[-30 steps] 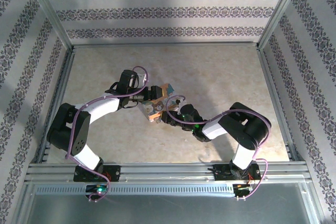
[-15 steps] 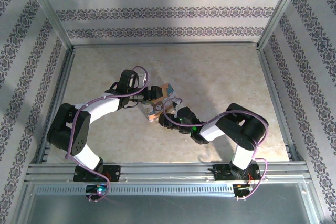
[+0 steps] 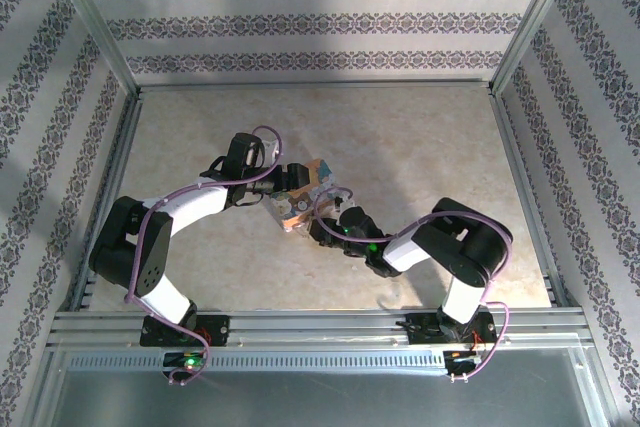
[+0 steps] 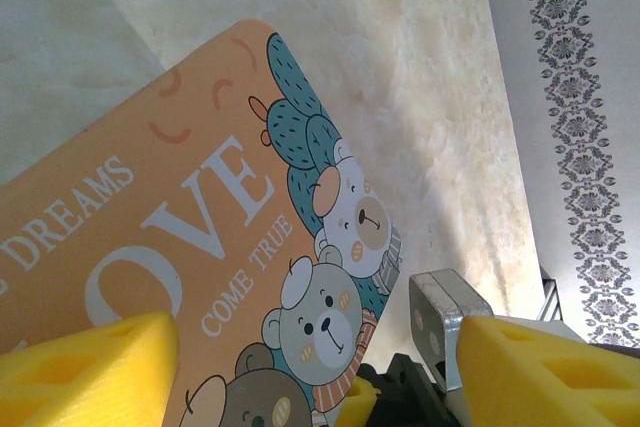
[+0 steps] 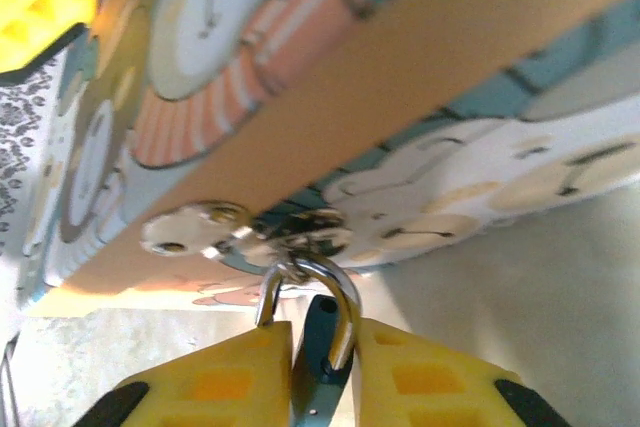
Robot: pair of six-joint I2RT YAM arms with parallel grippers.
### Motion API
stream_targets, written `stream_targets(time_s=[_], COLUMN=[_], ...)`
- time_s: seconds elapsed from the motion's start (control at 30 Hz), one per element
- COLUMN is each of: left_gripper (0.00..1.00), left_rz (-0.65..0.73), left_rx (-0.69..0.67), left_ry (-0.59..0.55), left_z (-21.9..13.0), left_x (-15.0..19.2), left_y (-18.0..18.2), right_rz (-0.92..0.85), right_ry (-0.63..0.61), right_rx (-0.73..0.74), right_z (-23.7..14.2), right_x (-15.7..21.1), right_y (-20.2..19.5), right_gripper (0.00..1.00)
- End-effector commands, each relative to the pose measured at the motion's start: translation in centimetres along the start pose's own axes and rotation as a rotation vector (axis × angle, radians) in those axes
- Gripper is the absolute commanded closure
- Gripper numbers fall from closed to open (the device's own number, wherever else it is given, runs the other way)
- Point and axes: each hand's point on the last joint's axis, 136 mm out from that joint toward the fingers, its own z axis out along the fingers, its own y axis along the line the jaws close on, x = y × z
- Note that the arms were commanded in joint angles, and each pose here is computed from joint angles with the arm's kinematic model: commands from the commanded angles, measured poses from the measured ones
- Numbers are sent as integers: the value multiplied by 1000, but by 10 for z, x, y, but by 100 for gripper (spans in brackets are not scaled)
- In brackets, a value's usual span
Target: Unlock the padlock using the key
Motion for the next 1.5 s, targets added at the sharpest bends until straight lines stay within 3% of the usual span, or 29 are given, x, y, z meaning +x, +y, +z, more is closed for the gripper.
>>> stream_targets(time_s=[0.0,0.33,0.67,1.03,1.47], left_gripper=[26,26,26,27,26], left_rz=[1,-25,-42,-56,-52], left_rx=[-56,-60,-57,-49,-52], left_ry=[21,36,47,47,51], left_z=[3,3,11,18,16], left_x=[9,24,28,25,26], left_y=[9,19,25,28,27], right_rz=[20,-164,-309,-347,-383], right_ry=[-8,23,80,103,127], right_rx=[72,563,927,936,794], right_z=[-9,-42,-42,-18,-17], right_x=[0,-19,-20,-12,-10], right_y=[-8,-28,-34,-32,4], right_gripper=[84,89,94,91,58])
